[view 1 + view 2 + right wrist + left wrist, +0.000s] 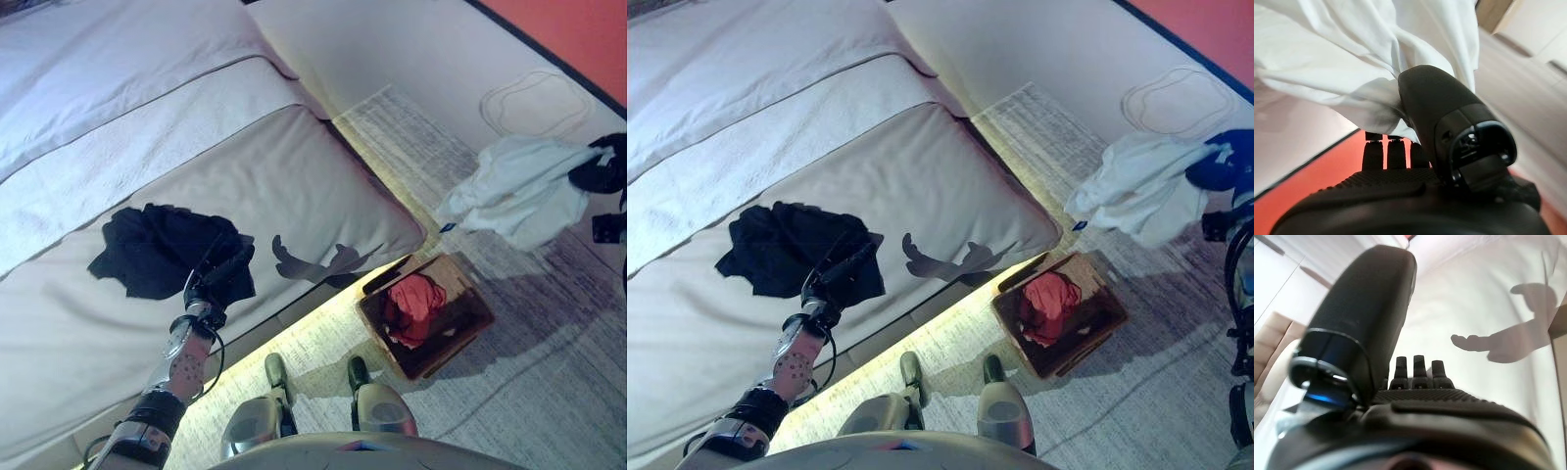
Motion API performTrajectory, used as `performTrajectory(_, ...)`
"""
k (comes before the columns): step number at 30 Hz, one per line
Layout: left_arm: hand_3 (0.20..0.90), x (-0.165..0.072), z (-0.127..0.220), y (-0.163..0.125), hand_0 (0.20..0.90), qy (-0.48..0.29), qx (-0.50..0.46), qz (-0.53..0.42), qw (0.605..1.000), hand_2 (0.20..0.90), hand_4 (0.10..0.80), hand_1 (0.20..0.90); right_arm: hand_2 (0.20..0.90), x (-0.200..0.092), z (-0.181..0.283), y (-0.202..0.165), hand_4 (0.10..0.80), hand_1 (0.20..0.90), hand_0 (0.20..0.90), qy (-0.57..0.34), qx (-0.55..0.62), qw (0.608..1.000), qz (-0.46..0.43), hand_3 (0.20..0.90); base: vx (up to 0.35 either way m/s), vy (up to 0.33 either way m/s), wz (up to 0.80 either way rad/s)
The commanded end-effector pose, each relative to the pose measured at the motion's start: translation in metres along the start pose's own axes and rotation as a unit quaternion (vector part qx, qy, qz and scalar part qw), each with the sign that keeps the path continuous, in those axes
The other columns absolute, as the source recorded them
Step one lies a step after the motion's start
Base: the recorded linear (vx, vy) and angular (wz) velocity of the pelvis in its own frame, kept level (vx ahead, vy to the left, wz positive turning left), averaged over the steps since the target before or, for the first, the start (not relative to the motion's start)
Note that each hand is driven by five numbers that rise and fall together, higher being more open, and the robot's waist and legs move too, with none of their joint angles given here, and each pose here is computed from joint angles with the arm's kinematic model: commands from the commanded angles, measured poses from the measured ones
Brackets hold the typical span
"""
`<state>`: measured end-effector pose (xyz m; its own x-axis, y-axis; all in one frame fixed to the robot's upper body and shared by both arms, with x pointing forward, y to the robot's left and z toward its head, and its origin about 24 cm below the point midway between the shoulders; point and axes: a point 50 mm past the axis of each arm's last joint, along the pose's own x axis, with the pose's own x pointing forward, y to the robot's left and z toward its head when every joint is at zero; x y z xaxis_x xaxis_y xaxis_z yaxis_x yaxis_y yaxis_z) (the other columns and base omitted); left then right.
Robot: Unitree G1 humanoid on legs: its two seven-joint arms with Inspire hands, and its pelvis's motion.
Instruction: Pick up the clothes from the bed and place them into the basket
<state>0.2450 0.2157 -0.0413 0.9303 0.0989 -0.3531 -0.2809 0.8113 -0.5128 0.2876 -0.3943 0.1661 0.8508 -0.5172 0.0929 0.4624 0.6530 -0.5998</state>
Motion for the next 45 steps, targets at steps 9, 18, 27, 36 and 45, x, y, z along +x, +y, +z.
performTrajectory(9, 0.900, -0.004, -0.014, -0.002, 0.900, 0.000, 0.022, -0.036, 0.999, 0.900, 0.800, 0.900, 0.300, -0.008, -0.011, 0.025, 0.100, 0.300, 0.300, 0.004, 0.020, 0.998, 0.060, 0.200, 0.039, -0.055, -0.13)
performTrajectory(18, 0.900, -0.003, -0.019, -0.002, 0.900, 0.019, 0.035, -0.058, 0.998, 0.900, 0.800, 0.900, 0.300, -0.020, -0.065, 0.063, 0.100, 0.300, 0.300, 0.129, 0.005, 0.987, 0.099, 0.200, 0.005, -0.046, 0.01)
performTrajectory(27, 0.900, -0.001, -0.021, -0.009, 0.900, 0.015, 0.040, -0.074, 0.996, 0.900, 0.800, 0.900, 0.900, -0.051, -0.121, 0.091, 0.800, 0.900, 0.900, 0.231, -0.035, 0.967, 0.103, 0.900, -0.023, -0.037, 0.03)
performTrajectory(36, 0.900, -0.002, -0.022, -0.006, 0.900, 0.018, 0.043, -0.080, 0.996, 0.900, 0.800, 0.900, 0.900, -0.058, -0.124, 0.101, 0.800, 0.900, 0.900, 0.233, -0.037, 0.965, 0.114, 0.900, -0.027, -0.013, 0.06)
performTrajectory(45, 0.900, -0.003, -0.025, -0.011, 0.900, 0.018, 0.040, -0.084, 0.996, 0.900, 0.800, 0.900, 0.900, -0.045, -0.091, 0.101, 0.800, 0.900, 0.900, 0.150, -0.038, 0.985, 0.079, 0.900, 0.000, 0.000, 0.00)
